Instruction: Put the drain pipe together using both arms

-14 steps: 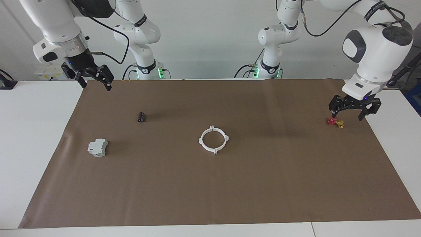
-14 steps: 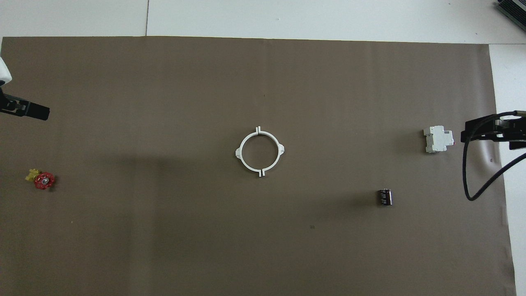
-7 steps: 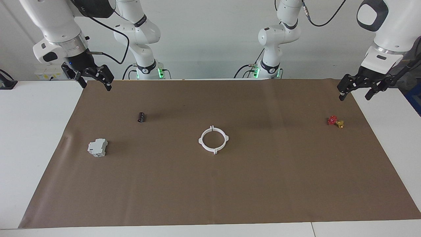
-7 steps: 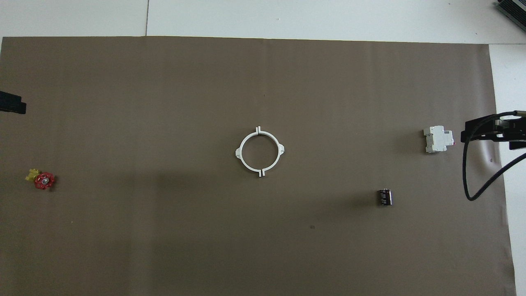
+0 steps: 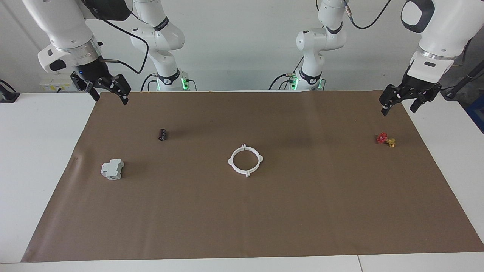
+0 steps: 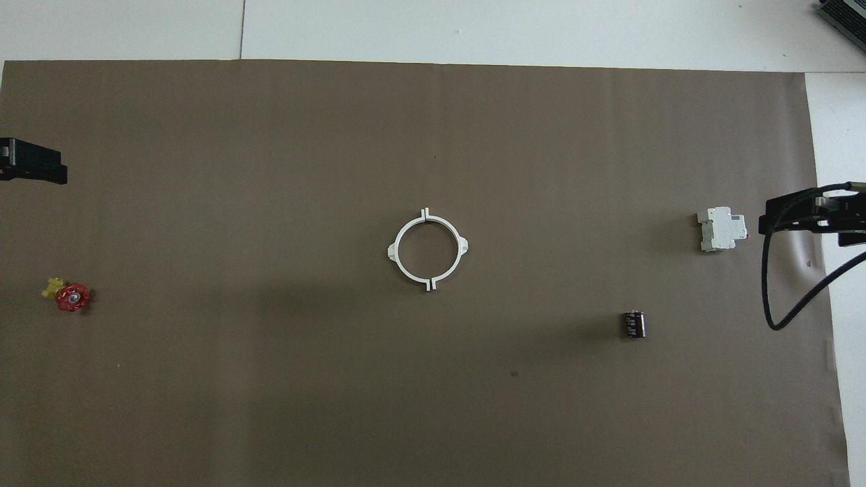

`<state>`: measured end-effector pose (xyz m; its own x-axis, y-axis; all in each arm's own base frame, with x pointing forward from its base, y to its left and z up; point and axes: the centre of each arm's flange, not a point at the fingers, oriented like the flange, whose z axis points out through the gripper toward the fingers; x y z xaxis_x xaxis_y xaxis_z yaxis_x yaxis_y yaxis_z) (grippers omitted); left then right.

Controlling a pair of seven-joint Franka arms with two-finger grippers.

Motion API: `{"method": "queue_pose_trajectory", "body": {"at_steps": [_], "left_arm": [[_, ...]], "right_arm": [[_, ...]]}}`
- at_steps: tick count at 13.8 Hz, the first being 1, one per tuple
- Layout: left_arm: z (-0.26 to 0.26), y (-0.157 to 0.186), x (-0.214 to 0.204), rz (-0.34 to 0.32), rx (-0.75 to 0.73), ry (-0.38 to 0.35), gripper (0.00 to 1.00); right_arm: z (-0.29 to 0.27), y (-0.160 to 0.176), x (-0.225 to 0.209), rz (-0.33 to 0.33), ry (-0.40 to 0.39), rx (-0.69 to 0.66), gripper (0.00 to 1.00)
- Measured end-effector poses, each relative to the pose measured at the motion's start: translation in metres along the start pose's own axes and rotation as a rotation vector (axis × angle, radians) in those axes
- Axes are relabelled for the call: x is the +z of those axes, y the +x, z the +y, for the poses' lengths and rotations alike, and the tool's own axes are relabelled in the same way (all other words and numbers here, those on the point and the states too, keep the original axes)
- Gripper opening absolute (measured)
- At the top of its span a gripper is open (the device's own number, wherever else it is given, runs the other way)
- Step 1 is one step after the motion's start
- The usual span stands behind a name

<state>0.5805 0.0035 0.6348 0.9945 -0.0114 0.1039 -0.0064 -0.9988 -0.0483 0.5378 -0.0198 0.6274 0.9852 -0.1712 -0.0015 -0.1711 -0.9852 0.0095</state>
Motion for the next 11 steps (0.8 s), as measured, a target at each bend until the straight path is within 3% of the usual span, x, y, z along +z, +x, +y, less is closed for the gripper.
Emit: {"method": "queue_pose_trajectory", "body": {"at_steps": [11], "left_arm": [[0.0091, -0.0016, 0.002, -0.017, 0.006, -0.022, 1.0]], "right_arm": [[0.0, 0.0, 0.0, 0.0, 0.0, 0.0, 1.0]]}}
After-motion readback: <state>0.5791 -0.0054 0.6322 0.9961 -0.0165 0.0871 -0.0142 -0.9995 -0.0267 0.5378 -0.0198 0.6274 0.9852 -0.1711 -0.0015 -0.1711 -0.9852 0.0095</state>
